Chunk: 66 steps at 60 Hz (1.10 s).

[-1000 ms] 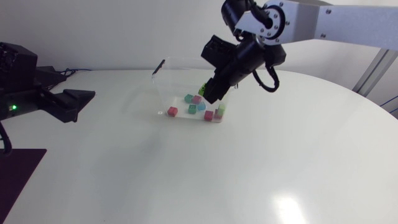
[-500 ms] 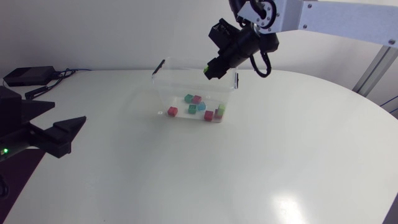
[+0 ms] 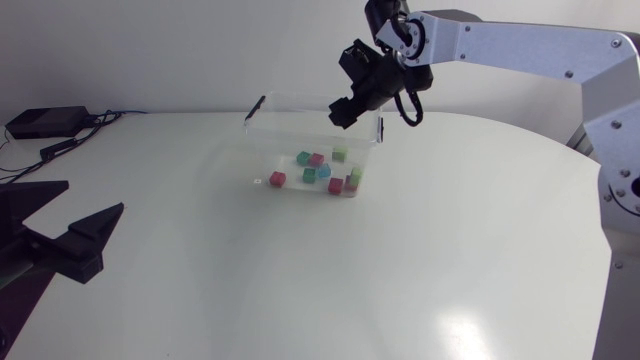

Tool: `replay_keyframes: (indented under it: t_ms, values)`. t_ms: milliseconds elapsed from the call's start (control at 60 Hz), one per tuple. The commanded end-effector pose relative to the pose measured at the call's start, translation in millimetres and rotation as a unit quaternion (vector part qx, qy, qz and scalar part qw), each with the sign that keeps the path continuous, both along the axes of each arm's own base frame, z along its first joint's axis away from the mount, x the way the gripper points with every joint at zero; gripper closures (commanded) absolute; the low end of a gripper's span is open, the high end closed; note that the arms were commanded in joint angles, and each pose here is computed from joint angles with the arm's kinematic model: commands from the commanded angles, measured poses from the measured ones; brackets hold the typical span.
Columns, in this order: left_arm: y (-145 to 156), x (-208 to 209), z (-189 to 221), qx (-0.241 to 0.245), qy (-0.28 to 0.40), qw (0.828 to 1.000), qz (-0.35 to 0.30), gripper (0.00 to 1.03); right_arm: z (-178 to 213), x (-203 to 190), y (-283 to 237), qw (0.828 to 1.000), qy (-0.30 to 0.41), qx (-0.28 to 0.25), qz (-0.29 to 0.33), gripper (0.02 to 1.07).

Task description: Place the duplo bricks in the container

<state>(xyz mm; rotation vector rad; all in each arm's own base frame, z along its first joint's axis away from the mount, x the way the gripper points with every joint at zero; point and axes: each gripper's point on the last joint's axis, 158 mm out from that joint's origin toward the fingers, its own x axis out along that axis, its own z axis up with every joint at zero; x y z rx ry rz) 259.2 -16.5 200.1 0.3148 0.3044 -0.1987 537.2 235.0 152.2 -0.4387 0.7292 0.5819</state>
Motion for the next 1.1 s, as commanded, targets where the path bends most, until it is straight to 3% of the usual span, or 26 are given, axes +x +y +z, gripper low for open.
replay_keyframes:
  t_ms: [0, 217, 500, 733, 1083]
  values:
    - [2, -3, -10, -0.014, 0.007, 1.0, 0.008, 0.04, 19, 1, -7, 1.0, -0.022, 0.009, -0.017, 0.06]
    - [10, -4, -11, -0.017, -0.01, 0.999, 0.027, 0.04, 53, -28, -27, 0.997, -0.068, 0.017, -0.039, 0.06]
    - [25, -1, -18, -0.012, -0.026, 0.998, 0.058, 0.04, 88, -77, -74, 0.984, -0.129, 0.033, -0.115, 0.06]
    - [31, -1, -19, -0.006, -0.043, 0.996, 0.074, 0.04, 100, -113, -115, 0.966, -0.164, 0.026, -0.199, 0.06]
    - [32, -3, -17, 0.0, -0.082, 0.994, 0.078, 0.04, 96, -176, -152, 0.956, -0.189, 0.019, -0.222, 0.06]
